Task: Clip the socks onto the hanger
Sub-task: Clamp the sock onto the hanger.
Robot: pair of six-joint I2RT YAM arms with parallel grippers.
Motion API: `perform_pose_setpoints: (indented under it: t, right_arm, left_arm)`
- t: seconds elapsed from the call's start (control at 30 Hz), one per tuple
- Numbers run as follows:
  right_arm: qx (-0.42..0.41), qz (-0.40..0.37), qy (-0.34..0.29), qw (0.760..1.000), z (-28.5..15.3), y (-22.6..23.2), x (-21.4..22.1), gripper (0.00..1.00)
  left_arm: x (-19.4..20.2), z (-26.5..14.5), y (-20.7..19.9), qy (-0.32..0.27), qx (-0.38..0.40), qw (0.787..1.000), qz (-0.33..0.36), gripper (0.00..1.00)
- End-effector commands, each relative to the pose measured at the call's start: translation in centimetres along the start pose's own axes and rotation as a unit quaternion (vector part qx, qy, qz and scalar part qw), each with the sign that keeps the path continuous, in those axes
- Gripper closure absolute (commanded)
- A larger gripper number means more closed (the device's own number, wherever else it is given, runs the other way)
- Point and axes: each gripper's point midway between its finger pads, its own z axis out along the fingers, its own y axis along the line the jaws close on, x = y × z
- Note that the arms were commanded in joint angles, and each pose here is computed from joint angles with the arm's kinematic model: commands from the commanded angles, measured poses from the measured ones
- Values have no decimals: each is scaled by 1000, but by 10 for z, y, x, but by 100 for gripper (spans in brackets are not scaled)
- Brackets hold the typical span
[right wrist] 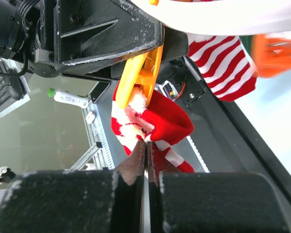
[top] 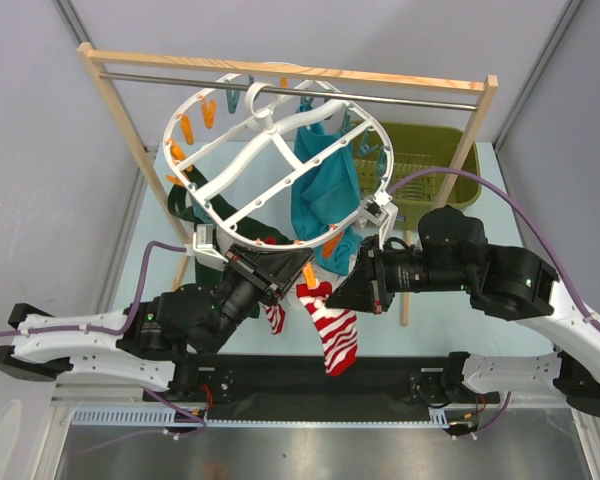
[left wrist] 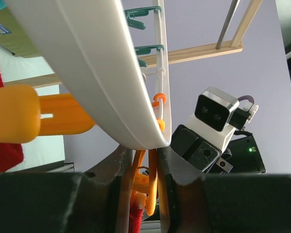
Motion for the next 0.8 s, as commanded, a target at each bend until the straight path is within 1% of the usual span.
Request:
perform_pose_setpoints:
  t: [0.0, 0.5, 0.77]
  right_arm:
    - [-8, -24, -39, 999, -10, 12, -20, 100]
    - [-30, -25, -58, 998, -5, 23, -38, 100]
    - [-35, -29, -75, 996, -12, 29, -46, 100]
  left_arm:
    - [12, -2, 11, 25, -17, 999, 34, 100]
    - [12, -3, 10, 28, -17, 999, 34, 100]
    - [12, -3, 13, 29, -18, 999, 31, 100]
